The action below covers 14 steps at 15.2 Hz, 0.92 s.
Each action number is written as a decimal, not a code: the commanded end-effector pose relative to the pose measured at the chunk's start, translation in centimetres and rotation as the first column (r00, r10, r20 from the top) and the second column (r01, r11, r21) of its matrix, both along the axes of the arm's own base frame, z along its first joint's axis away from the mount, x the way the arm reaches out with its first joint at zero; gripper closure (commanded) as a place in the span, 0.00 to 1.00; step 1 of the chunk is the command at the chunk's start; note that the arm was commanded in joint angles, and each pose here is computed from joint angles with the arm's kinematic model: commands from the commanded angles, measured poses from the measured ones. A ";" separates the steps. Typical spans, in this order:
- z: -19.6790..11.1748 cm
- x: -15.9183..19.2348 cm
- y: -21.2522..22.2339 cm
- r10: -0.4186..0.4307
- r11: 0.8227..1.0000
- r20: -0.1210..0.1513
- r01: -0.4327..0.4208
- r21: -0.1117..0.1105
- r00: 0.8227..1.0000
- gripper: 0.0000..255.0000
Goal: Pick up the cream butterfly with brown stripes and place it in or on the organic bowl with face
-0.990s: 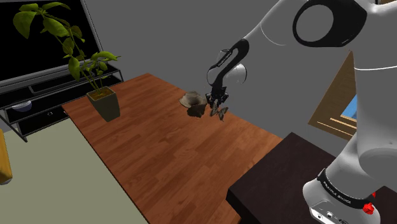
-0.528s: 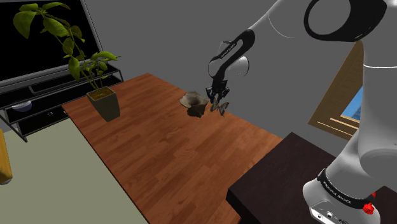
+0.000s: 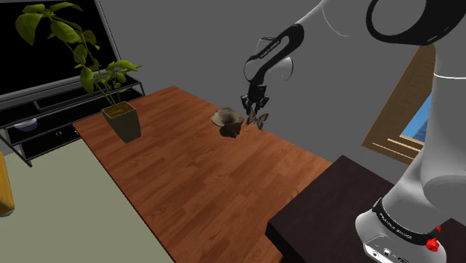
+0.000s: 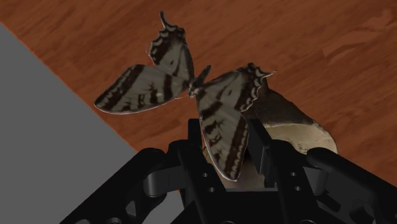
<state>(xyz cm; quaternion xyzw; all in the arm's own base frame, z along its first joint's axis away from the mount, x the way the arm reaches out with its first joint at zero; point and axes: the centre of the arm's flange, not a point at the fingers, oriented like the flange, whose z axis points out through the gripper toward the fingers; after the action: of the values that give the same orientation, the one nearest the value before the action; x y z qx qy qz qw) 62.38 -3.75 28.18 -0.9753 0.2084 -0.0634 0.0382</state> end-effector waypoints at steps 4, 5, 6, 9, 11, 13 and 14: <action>0.4 5.8 1.4 0.000 1.000 0.000 0.000 0.000 1.000 1.00; 0.4 7.1 1.7 0.000 1.000 0.000 0.000 0.000 1.000 1.00; 0.5 8.4 2.0 0.000 1.000 0.000 0.000 0.000 1.000 1.00; 0.6 12.2 2.8 0.000 1.000 0.000 0.000 0.000 1.000 1.00; 0.7 14.8 3.4 0.000 1.000 0.000 0.000 0.000 1.000 1.00; 0.8 17.4 4.0 0.000 1.000 0.000 0.000 0.000 1.000 1.00; 0.9 19.1 4.4 0.000 1.000 0.000 0.000 0.000 1.000 1.00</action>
<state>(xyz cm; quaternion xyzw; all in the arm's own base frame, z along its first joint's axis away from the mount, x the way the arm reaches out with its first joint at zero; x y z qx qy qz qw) 80.33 0.11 29.02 -0.9749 0.2092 -0.0654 0.0383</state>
